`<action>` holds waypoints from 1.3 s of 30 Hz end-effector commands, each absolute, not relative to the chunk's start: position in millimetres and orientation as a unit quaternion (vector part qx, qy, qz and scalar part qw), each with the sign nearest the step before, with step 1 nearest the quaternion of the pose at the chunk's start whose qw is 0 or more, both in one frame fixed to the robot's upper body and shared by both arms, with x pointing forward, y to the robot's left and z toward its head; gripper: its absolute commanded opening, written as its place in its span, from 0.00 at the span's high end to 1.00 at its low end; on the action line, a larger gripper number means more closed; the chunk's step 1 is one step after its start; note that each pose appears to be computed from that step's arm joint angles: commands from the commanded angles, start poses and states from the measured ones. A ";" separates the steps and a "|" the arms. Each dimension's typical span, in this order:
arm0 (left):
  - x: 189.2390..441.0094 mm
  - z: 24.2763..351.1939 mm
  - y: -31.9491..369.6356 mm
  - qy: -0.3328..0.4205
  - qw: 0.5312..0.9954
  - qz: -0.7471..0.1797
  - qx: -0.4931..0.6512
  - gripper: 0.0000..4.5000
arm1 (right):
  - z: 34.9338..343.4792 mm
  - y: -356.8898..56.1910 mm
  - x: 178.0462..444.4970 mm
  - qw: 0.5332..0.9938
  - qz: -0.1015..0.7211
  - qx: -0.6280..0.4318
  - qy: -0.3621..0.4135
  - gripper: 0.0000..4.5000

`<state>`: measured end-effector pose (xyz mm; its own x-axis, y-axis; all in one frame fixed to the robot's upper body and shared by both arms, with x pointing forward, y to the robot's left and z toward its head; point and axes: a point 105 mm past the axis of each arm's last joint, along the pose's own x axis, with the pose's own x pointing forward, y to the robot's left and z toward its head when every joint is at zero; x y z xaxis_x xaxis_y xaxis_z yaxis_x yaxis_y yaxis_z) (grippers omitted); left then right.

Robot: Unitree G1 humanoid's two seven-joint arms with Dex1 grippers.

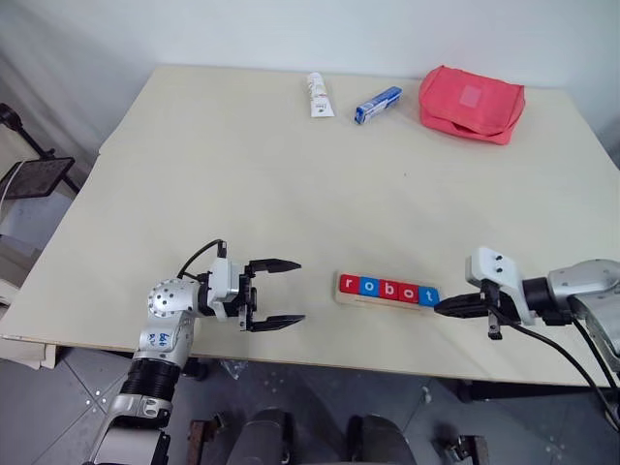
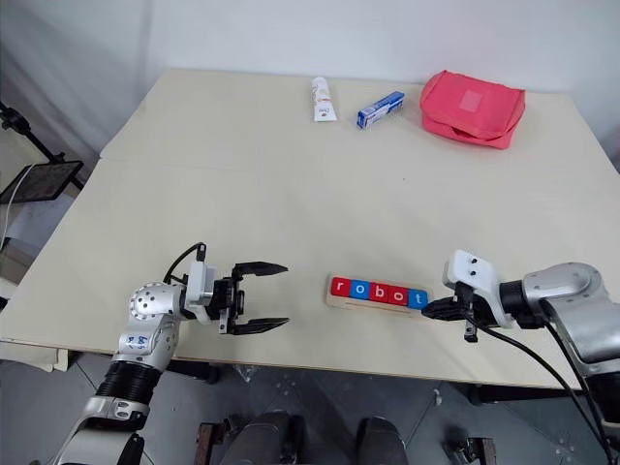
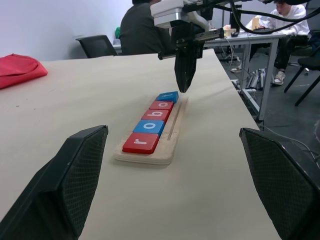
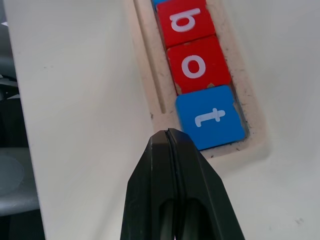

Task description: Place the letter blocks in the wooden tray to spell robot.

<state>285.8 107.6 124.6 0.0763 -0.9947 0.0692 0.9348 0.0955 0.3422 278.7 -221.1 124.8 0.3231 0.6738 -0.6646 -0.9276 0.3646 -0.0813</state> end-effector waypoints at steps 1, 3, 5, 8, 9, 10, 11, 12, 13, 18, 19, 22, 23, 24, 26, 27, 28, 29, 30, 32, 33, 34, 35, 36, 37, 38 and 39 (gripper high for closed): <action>284.9 127.2 109.3 -0.149 0.726 -0.662 0.110 0.00 | 128.0 -219.6 283.8 0.779 0.516 -0.243 0.261 1.00; 285.0 127.7 109.5 -0.150 0.727 -0.661 0.110 0.00 | 127.8 -219.2 286.1 0.780 0.515 -0.245 0.259 1.00; 285.2 127.9 110.0 -0.150 0.728 -0.660 0.110 0.00 | 129.8 -217.9 286.3 0.780 0.516 -0.246 0.256 1.00; 285.4 127.5 110.8 -0.149 0.729 -0.659 0.111 0.00 | 131.9 -216.6 284.5 0.780 0.517 -0.247 0.253 1.00; 285.5 127.4 110.8 -0.149 0.729 -0.659 0.110 0.00 | 131.7 -216.4 284.1 0.780 0.517 -0.247 0.253 1.00; 285.8 127.4 110.7 -0.149 0.730 -0.658 0.110 0.00 | 131.0 -215.9 284.0 0.781 0.516 -0.246 0.251 1.00; 286.2 127.5 110.3 -0.150 0.730 -0.657 0.110 0.00 | 131.6 -215.3 284.6 0.785 0.512 -0.245 0.246 1.00; 286.8 128.3 110.8 -0.152 0.732 -0.655 0.109 0.00 | 134.6 -214.5 284.3 0.790 0.510 -0.244 0.237 1.00; 287.6 129.0 112.0 -0.153 0.735 -0.652 0.107 0.00 | 139.2 -215.0 285.0 0.799 0.502 -0.243 0.227 1.00; 292.6 134.8 121.5 -0.165 0.750 -0.634 0.097 0.00 | 151.2 -223.9 274.2 0.814 0.497 -0.227 0.198 0.96; 294.1 136.2 123.8 -0.166 0.754 -0.629 0.093 0.00 | 152.1 -227.5 272.3 0.818 0.494 -0.222 0.194 0.92; 300.3 138.1 132.3 -0.158 0.767 -0.616 0.086 0.00 | 152.7 -243.3 265.0 0.828 0.487 -0.216 0.171 0.72; 303.8 138.0 135.5 -0.154 0.775 -0.606 0.088 0.00 | 153.0 -247.4 262.2 0.831 0.487 -0.212 0.164 0.64; 307.5 138.2 138.8 -0.149 0.784 -0.596 0.090 0.00 | 155.7 -249.1 259.5 0.834 0.492 -0.200 0.147 0.57; 312.9 143.4 145.1 -0.164 0.795 -0.577 0.094 0.00 | 164.3 -253.5 258.6 0.845 0.495 -0.176 0.098 0.41; 317.3 145.7 148.7 -0.167 0.804 -0.563 0.094 0.00 | 165.7 -257.4 256.2 0.846 0.499 -0.167 0.086 0.32; 319.8 147.0 152.4 -0.164 0.810 -0.556 0.092 0.00 | 164.5 -263.2 253.3 0.845 0.501 -0.166 0.081 0.26; 321.9 147.4 154.8 -0.161 0.813 -0.552 0.090 0.00 | 163.0 -266.9 251.6 0.844 0.504 -0.166 0.081 0.18; 322.2 149.4 160.2 -0.161 0.816 -0.548 0.092 0.00 | 160.1 -275.1 247.2 0.844 0.504 -0.164 0.083 0.09; 320.9 151.9 167.0 -0.160 0.815 -0.549 0.091 0.00 | 156.0 -286.3 241.6 0.844 0.504 -0.160 0.088 0.00; 320.5 151.5 169.6 -0.156 0.815 -0.551 0.093 0.00 | 153.4 -291.1 239.3 0.842 0.505 -0.164 0.093 0.00; 318.5 150.6 171.4 -0.152 0.811 -0.558 0.094 0.00 | 150.6 -294.3 235.8 0.837 0.511 -0.168 0.102 0.00; 316.5 149.3 172.7 -0.145 0.807 -0.565 0.095 0.00 | 148.8 -297.3 233.4 0.833 0.515 -0.173 0.108 0.00; 315.7 148.5 173.5 -0.141 0.804 -0.569 0.095 0.00 | 147.8 -298.9 232.4 0.830 0.518 -0.176 0.111 0.00; 314.7 149.4 175.6 -0.140 0.803 -0.572 0.093 0.00 | 148.4 -301.4 231.3 0.829 0.521 -0.174 0.110 0.00; 314.1 150.3 177.6 -0.139 0.802 -0.573 0.093 0.00 | 148.1 -304.2 230.7 0.828 0.521 -0.177 0.110 0.00; 313.7 150.7 179.3 -0.137 0.801 -0.576 0.093 0.00 | 147.1 -307.1 230.1 0.827 0.521 -0.179 0.115 0.00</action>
<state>316.0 172.0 143.7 0.3055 -0.9467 0.1019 0.9000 0.3220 0.2937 236.8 -303.0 137.7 0.4754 0.7994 -0.3673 -0.8788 0.4514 -0.1550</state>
